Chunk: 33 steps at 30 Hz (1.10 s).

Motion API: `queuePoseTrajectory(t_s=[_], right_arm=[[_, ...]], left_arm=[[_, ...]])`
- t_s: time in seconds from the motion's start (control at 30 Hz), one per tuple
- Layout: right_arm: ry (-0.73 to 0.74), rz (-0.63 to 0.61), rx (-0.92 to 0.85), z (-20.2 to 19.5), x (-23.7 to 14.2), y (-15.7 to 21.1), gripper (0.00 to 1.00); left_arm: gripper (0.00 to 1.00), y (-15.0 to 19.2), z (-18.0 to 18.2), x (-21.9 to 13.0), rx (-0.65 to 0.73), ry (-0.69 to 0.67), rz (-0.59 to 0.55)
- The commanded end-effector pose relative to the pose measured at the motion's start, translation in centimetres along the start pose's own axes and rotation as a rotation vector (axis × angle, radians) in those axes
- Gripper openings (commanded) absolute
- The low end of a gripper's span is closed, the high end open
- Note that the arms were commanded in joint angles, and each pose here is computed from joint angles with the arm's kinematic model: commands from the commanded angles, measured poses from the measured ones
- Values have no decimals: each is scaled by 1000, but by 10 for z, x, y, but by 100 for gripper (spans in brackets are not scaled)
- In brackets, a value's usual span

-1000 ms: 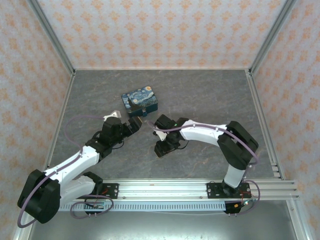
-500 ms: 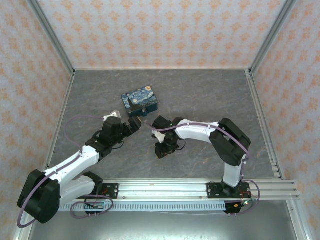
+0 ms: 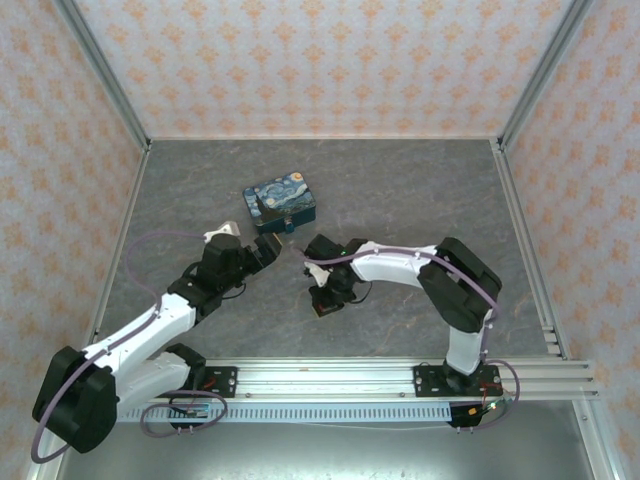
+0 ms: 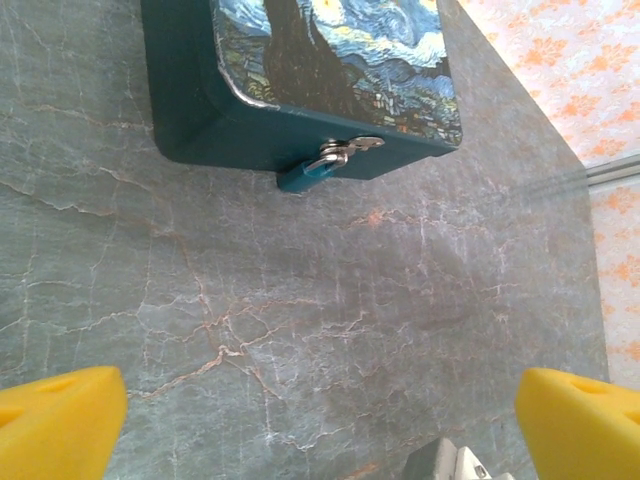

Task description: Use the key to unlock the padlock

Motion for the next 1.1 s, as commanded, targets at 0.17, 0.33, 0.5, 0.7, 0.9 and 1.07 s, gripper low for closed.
queuePoseTrajectory(t_s=[0.17, 0.33, 0.5, 0.7, 0.9, 1.07], right_arm=[[-282, -434, 144, -7, -74, -11, 0], [-470, -800, 213, -6, -137, -1, 0], [-609, -1020, 229, 2, -185, 14, 0], [-715, -1055, 209, 15, -207, 18, 0], [-735, -1052, 201, 19, -211, 19, 0], [-739, -1048, 203, 20, -210, 20, 0]], left_arm=[[100, -17, -25, -19, -50, 140, -74], [100, -30, -56, -31, -104, 319, -115], [93, -40, -100, -46, -100, 488, -153], [76, -39, -152, -53, -27, 606, -134], [68, -29, -176, -44, 6, 634, -98], [57, -24, -179, -36, 6, 619, -82]])
Point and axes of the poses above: each hand's point on the last joint's axis, 136 mm out from that joint toward the fingers, its own x axis out along the fingers, its own z axis along the line the jaws close on, y = z × x, the point moved 9 cm from there along -x, back along the fingers, and after that the axes turned 7 degrees about x, right-handed, at the moved point
